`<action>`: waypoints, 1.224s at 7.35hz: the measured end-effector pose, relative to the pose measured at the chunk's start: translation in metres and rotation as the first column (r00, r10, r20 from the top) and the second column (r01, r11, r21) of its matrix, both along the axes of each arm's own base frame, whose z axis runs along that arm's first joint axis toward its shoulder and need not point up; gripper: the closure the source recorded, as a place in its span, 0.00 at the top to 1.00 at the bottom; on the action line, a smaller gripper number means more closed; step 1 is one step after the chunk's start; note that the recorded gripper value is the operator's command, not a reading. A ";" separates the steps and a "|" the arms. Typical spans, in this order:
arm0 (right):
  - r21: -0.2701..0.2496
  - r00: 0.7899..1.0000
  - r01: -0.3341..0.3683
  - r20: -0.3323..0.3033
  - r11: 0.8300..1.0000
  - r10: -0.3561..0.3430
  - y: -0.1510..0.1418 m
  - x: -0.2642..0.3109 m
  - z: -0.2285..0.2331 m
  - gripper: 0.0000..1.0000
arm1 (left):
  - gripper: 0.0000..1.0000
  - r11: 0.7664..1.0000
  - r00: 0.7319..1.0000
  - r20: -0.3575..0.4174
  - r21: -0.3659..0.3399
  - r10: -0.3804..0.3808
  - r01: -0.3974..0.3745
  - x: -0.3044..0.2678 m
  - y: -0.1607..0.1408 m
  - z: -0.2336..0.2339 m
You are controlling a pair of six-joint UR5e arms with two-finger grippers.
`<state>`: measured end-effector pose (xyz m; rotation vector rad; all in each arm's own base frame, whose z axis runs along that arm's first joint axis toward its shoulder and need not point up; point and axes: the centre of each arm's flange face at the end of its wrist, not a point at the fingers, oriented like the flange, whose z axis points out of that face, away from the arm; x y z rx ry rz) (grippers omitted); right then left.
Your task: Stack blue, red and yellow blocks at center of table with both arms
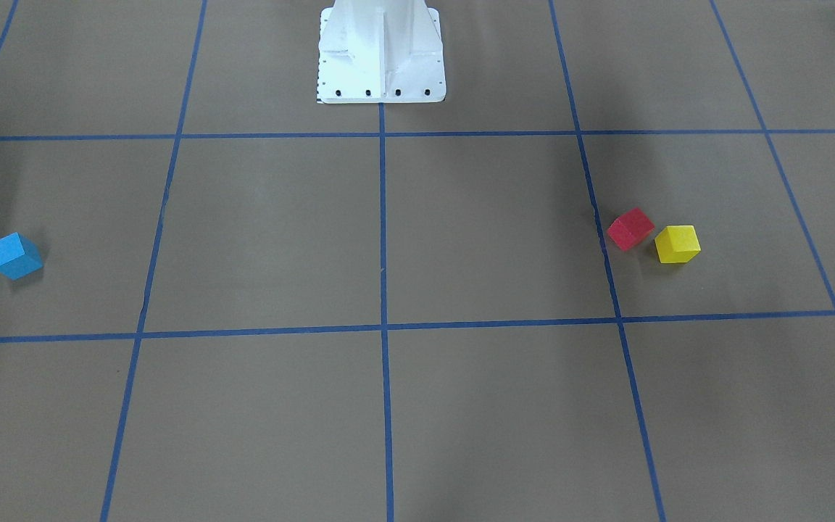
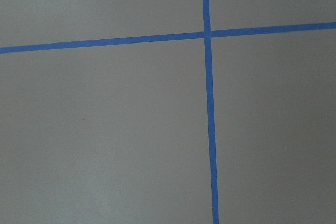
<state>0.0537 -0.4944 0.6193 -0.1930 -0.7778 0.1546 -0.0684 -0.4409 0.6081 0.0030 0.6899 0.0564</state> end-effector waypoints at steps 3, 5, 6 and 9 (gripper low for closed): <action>0.007 1.000 0.000 0.002 1.000 0.000 0.009 0.004 0.001 1.00 | 1.00 1.000 1.000 0.000 0.002 0.000 0.000 0.000 0.000 -0.001; 0.045 1.000 0.003 -0.008 0.999 -0.002 0.006 0.005 -0.015 1.00 | 1.00 1.000 1.000 -0.001 0.009 0.000 0.000 0.000 0.000 -0.006; 0.120 1.000 0.015 -0.027 0.993 -0.012 -0.003 0.001 -0.041 1.00 | 1.00 1.000 1.000 -0.001 0.023 0.000 0.000 0.000 -0.001 -0.013; 0.340 0.996 0.092 -0.008 0.936 -0.094 -0.027 -0.049 -0.088 1.00 | 1.00 0.993 1.000 -0.010 0.121 0.009 -0.008 0.006 -0.008 -0.035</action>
